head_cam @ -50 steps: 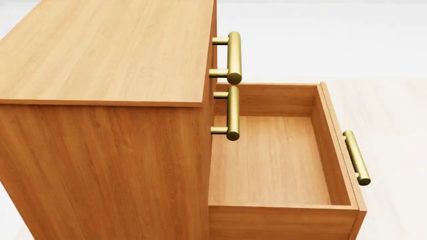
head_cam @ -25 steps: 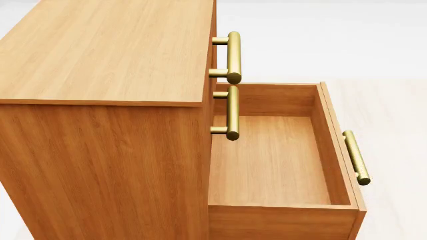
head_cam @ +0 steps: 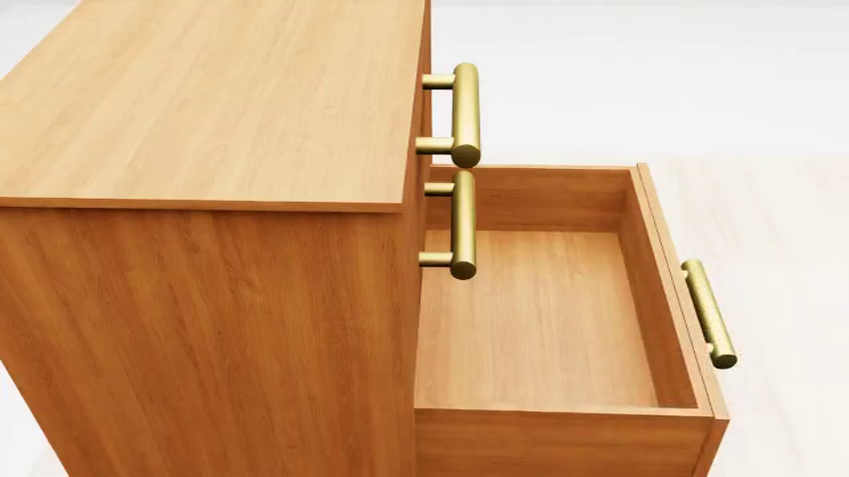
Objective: Put the bowl in the bottom drawer of the cabinet and close it.
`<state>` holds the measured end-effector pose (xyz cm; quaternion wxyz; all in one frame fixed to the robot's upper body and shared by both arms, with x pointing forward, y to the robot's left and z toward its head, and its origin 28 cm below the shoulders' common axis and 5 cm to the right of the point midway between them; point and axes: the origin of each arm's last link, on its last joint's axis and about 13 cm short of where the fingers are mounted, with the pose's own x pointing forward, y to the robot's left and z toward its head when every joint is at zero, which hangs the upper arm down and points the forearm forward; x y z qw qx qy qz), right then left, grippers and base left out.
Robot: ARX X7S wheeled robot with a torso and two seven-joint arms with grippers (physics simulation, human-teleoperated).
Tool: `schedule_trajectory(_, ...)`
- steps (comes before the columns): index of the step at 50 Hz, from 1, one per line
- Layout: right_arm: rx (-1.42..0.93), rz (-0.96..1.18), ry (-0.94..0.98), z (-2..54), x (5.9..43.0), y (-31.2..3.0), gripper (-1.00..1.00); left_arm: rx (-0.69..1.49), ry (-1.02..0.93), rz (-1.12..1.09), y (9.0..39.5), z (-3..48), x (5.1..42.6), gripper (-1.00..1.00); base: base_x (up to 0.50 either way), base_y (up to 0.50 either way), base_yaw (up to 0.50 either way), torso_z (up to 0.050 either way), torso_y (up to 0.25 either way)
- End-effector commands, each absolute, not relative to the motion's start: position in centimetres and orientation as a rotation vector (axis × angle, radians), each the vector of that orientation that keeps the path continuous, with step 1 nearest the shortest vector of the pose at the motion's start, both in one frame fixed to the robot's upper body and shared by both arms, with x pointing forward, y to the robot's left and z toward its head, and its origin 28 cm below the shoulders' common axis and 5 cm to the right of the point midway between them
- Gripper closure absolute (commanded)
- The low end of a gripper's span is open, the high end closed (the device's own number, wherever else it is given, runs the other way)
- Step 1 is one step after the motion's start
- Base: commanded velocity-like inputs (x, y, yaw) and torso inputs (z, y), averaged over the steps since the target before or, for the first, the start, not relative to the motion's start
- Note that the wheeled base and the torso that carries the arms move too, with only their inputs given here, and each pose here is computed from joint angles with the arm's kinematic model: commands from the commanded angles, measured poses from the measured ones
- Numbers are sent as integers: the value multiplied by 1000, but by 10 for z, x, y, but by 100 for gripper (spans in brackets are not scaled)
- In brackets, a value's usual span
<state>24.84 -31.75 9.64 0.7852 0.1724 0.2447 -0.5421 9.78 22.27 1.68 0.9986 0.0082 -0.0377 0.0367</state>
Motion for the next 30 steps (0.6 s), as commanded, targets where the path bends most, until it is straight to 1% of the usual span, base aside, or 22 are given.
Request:
schedule_trajectory(1, 388, -1178, 551, 88, 246, -320, -100, 18, -76, 74, 223, 17, 98, -100, 0, 0, 0, 0, 0)
schedule_trajectory(15, 414, -1110, 574, 84, 248, -318, -100, 18, -76, 74, 223, 16, 99, -100, 0, 0, 0, 0, 0)
schedule_trajectory(30, 426, -1098, 586, 81, 248, -318, -100, 18, -76, 75, 223, 17, 98, -100, 0, 0, 0, 0, 0)
